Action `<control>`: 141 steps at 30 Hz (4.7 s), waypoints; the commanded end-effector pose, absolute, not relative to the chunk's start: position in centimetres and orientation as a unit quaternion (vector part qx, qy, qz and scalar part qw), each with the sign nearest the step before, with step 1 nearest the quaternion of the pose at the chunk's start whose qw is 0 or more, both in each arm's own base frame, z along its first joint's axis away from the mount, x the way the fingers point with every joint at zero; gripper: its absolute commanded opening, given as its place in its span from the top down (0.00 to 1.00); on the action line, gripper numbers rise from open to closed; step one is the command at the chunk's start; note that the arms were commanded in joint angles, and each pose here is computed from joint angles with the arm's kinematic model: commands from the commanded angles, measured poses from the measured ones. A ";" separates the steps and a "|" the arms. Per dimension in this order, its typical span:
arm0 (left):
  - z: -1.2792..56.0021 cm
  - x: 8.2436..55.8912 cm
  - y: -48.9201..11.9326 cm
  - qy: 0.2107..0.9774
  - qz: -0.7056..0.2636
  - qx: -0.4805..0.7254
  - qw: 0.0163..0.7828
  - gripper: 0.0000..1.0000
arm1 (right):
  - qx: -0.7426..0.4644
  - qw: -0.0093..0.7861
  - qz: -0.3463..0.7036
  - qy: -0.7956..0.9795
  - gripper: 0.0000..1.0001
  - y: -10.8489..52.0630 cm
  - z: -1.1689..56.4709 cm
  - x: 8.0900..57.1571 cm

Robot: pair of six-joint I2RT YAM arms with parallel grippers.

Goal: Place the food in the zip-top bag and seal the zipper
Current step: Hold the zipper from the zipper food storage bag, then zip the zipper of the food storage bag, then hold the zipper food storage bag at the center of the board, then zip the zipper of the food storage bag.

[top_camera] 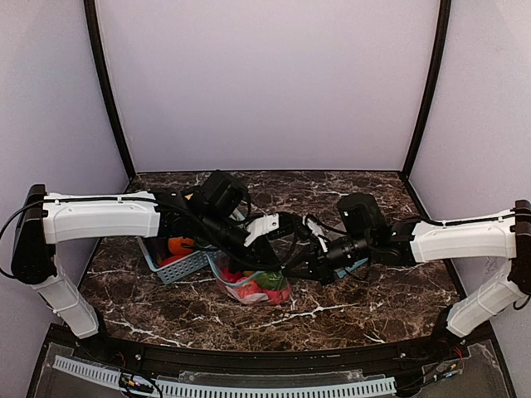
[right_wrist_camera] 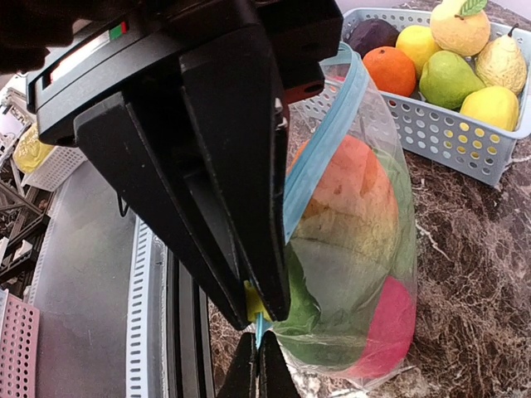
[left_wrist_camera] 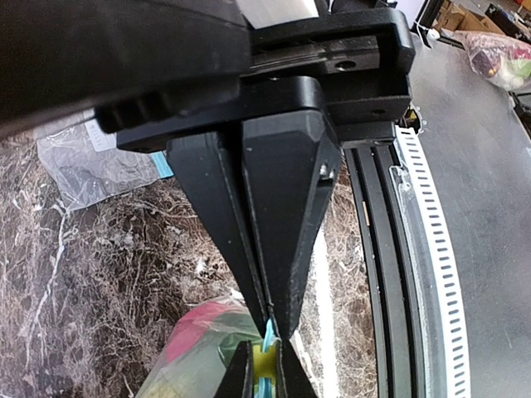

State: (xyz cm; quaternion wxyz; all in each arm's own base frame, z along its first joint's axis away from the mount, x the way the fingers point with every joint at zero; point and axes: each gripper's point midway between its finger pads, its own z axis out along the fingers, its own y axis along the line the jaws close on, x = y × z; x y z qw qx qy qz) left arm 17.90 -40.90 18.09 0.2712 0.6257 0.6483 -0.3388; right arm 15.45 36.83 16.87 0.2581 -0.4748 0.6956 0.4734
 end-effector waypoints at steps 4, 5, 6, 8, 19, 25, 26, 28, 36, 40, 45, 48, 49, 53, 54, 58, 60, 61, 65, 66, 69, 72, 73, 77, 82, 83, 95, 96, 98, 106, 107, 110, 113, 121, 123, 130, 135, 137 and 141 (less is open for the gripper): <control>17.5 17.5 -40.1 0.661 -0.334 0.627 0.241 0.99 | -0.460 0.308 0.466 0.690 1.00 36.6 18.4 16.7; 17.6 17.4 -40.1 0.662 -0.334 0.627 0.240 0.99 | -0.456 0.312 0.464 0.693 1.00 36.4 18.4 16.9; 17.5 17.4 -40.0 0.663 -0.334 0.627 0.238 0.99 | -0.452 0.317 0.461 0.695 1.00 36.3 18.5 17.1; 17.6 17.4 -39.9 0.665 -0.332 0.625 0.238 0.99 | -0.445 0.325 0.454 0.700 1.00 36.1 18.5 17.6; 17.5 18.2 -38.9 0.680 -0.300 0.624 0.241 0.99 | -0.428 0.336 0.427 0.722 1.00 35.0 17.5 18.3; 17.7 18.6 -38.0 0.688 -0.292 0.620 0.239 0.99 | -0.424 0.347 0.413 0.728 1.00 34.3 17.7 18.6; 17.7 18.8 -37.8 0.690 -0.290 0.618 0.240 0.99 | -0.423 0.347 0.411 0.729 1.00 34.2 17.6 18.6; 17.7 18.9 -37.5 0.692 -0.286 0.618 0.238 0.99 | -0.423 0.348 0.407 0.731 1.00 34.0 17.5 18.6; 17.2 19.1 -36.1 0.705 -0.271 0.615 0.228 0.99 | -0.415 0.355 0.391 0.741 1.00 33.0 17.4 19.0; 17.2 19.3 -35.4 0.709 -0.267 0.611 0.228 0.99 | -0.412 0.358 0.385 0.745 1.00 32.5 17.4 19.2; 17.3 19.4 -34.6 0.713 -0.263 0.608 0.229 0.99 | -0.408 0.359 0.381 0.748 1.00 32.1 17.3 19.2; 17.3 19.5 -34.2 0.716 -0.261 0.607 0.228 0.99 | -0.406 0.358 0.378 0.751 1.00 31.9 17.2 19.3; 17.4 19.5 -34.0 0.716 -0.259 0.607 0.229 0.99 | -0.406 0.358 0.377 0.752 1.00 31.9 17.1 19.4; 17.2 19.6 -33.3 0.718 -0.253 0.608 0.226 0.99 | -0.403 0.358 0.373 0.755 1.00 31.7 17.1 19.5; 17.1 19.6 -33.2 0.718 -0.251 0.608 0.226 0.99 | -0.402 0.358 0.373 0.756 1.00 31.7 17.0 19.5; 17.1 19.8 -32.6 0.720 -0.247 0.605 0.234 0.99 | -0.398 0.360 0.371 0.758 1.00 31.6 17.2 19.6; 17.1 19.8 -32.6 0.719 -0.249 0.603 0.240 0.99 | -0.397 0.359 0.375 0.757 1.00 31.7 17.3 19.6; 16.9 19.7 -32.5 0.719 -0.251 0.602 0.239 0.99 | -0.398 0.358 0.381 0.754 1.00 31.8 17.5 19.4; 16.9 19.2 -33.1 0.709 -0.279 0.600 0.244 0.99 | -0.410 0.342 0.429 0.729 1.00 32.9 18.6 18.1; 16.9 19.1 -33.3 0.707 -0.285 0.599 0.245 0.99 | -0.414 0.336 0.441 0.722 1.00 33.3 19.0 17.8; 17.2 18.6 -33.7 0.700 -0.305 0.600 0.240 0.99 | -0.424 0.320 0.465 0.708 0.91 34.2 19.5 17.1; 17.3 18.3 -34.0 0.694 -0.318 0.599 0.240 0.99 | -0.433 0.316 0.475 0.698 0.64 35.0 19.8 16.8; 17.2 18.2 -34.0 0.694 -0.320 0.599 0.239 0.99 | -0.436 0.317 0.475 0.695 0.57 35.2 20.0 16.8; 17.2 18.0 -34.2 0.691 -0.328 0.599 0.237 0.99 | -0.447 0.326 0.473 0.686 0.39 36.0 20.5 17.3; 17.1 17.8 -34.3 0.690 -0.335 0.598 0.233 0.99 | -0.464 0.316 0.469 0.681 0.33 37.6 19.6 17.9; 17.1 17.8 -34.3 0.690 -0.336 0.598 0.233 0.99 | -0.467 0.313 0.471 0.679 0.33 38.0 19.4 17.9; 17.1 17.8 -34.4 0.690 -0.338 0.598 0.229 0.99 | -0.496 0.294 0.476 0.664 0.57 41.5 18.3 17.4; 17.1 17.8 -34.4 0.690 -0.338 0.598 0.229 0.99 | -0.497 0.293 0.476 0.664 0.59 41.7 18.2 17.4; 17.2 17.8 -34.4 0.689 -0.338 0.598 0.230 0.99 | -0.498 0.290 0.476 0.664 0.62 41.9 17.9 17.4; 17.3 17.8 -34.4 0.689 -0.337 0.599 0.232 0.99 | -0.500 0.283 0.480 0.663 0.74 42.5 17.3 17.5; 17.2 17.8 -34.4 0.688 -0.337 0.599 0.231 0.99 | -0.500 0.282 0.480 0.663 0.75 42.5 17.3 17.5; 17.3 17.8 -34.4 0.688 -0.336 0.600 0.232 0.99 | -0.501 0.280 0.481 0.663 0.82 42.6 17.1 17.5; 17.2 17.9 -34.3 0.689 -0.335 0.599 0.232 0.99 | -0.501 0.280 0.480 0.664 0.92 42.5 17.1 17.4; 17.1 17.9 -34.3 0.691 -0.331 0.600 0.231 0.99 | -0.501 0.284 0.471 0.668 1.00 42.1 16.9 17.4; 17.0 17.9 -34.2 0.692 -0.330 0.599 0.230 0.99 | -0.501 0.287 0.468 0.669 1.00 41.9 16.9 17.5; 16.7 18.1 -34.1 0.695 -0.322 0.601 0.228 0.99 | -0.496 0.301 0.447 0.681 1.00 40.9 16.8 17.9; 16.5 18.2 -33.9 0.697 -0.316 0.602 0.228 0.99 | -0.491 0.304 0.432 0.693 1.00 39.8 16.4 18.2; 16.5 18.2 -33.9 0.697 -0.315 0.602 0.228 0.99 | -0.489 0.306 0.425 0.698 1.00 39.3 16.3 18.4; 16.4 18.2 -33.9 0.698 -0.314 0.603 0.226 0.99 | -0.484 0.312 0.414 0.705 1.00 38.4 16.2 18.8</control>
